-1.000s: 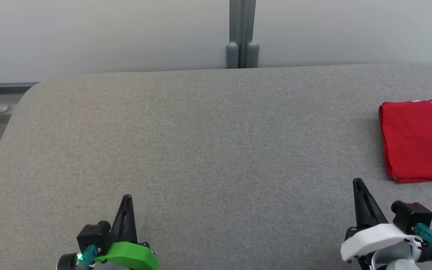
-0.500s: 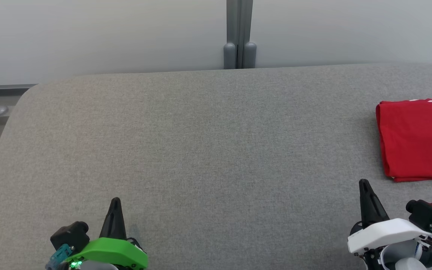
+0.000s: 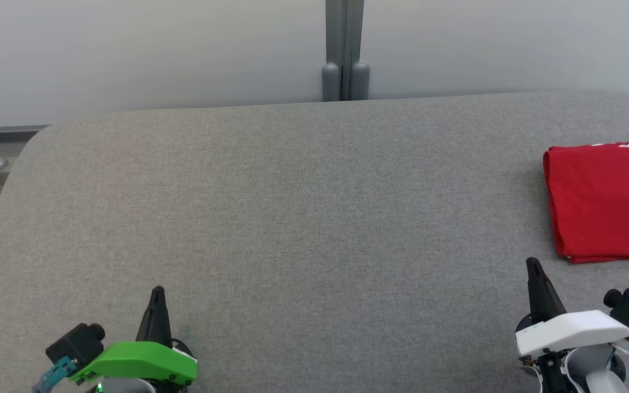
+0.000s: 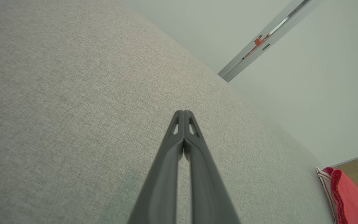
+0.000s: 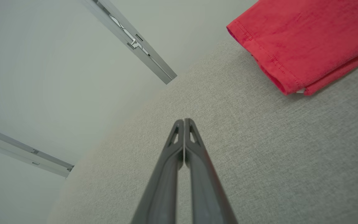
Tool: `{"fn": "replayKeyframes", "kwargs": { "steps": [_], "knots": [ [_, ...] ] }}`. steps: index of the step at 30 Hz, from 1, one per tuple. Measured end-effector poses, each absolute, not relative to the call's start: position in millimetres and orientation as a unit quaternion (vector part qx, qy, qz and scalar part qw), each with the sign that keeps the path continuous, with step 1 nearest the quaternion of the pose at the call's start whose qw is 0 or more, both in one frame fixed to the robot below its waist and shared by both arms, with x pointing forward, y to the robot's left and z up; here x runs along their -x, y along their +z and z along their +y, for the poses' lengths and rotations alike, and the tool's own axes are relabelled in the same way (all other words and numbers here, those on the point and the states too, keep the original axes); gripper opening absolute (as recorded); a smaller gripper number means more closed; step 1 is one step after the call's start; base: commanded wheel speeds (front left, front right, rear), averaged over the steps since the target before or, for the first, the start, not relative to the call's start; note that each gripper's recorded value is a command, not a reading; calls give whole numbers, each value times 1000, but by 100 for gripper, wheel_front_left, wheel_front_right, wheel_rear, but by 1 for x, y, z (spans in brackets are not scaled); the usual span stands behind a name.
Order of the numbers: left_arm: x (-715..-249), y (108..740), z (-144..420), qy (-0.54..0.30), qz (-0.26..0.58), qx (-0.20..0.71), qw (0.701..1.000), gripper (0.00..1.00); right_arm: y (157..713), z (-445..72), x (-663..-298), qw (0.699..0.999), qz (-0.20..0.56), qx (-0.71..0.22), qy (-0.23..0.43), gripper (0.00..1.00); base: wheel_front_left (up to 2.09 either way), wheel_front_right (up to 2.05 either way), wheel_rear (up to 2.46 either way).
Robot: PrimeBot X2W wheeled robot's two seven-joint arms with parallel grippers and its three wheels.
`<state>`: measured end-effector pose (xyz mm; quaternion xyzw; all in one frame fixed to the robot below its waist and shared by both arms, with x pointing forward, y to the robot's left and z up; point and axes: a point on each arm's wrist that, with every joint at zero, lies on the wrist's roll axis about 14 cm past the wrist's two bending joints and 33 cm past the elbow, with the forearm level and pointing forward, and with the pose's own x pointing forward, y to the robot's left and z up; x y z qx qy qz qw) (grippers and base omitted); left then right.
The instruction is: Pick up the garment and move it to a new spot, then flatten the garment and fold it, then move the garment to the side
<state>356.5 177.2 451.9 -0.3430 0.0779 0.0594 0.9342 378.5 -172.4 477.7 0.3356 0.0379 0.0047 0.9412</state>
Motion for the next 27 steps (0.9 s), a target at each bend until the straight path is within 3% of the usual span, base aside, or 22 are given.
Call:
{"fn": "replayKeyframes", "kwargs": {
  "steps": [27],
  "knots": [
    [-366, 462, 187, 60, 67, 493, 865, 0, 483, -183, -383, 873, 35, -486, -13, 0, 0, 0, 0]
  ]
}}
